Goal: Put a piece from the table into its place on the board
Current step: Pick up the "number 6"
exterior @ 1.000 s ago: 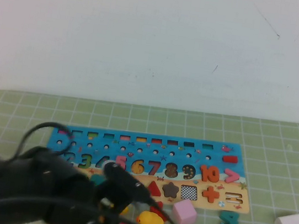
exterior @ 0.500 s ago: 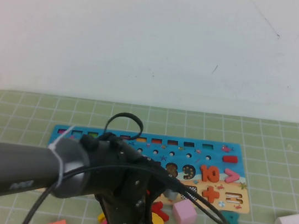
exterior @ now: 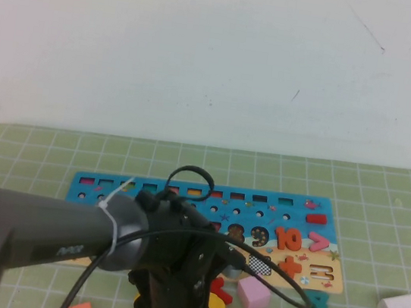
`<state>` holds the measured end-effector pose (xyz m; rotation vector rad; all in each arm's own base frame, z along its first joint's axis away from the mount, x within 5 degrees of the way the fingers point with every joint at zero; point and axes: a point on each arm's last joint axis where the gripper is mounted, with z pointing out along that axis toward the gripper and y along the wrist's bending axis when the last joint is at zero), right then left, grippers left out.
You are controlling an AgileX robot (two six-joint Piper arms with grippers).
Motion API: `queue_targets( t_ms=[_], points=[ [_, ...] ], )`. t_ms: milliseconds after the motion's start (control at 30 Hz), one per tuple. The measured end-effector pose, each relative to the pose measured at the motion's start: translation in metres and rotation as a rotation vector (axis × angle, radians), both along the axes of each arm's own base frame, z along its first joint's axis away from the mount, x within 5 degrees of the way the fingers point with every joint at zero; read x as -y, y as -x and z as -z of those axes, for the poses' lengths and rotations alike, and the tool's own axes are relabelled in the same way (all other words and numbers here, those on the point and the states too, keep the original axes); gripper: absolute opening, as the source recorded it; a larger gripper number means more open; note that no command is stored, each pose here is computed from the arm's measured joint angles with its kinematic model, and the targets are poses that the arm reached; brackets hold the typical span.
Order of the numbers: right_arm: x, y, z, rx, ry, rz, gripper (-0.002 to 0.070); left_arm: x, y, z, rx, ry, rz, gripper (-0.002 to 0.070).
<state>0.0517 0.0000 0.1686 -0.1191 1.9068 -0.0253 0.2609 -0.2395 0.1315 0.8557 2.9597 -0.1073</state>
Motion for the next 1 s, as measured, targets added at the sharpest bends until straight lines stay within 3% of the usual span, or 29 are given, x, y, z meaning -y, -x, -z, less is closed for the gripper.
queue_targets(
  t_ms=[267, 1000],
  points=[
    [0.000, 0.000, 0.000, 0.000, 0.000, 0.000, -0.0001, 0.000, -0.004, 0.016, 0.003, -0.024, -0.030, 0.0454],
    [0.000, 0.000, 0.000, 0.000, 0.000, 0.000, -0.0001, 0.002, -0.006, 0.016, 0.023, -0.005, -0.056, 0.0454]
  ],
)
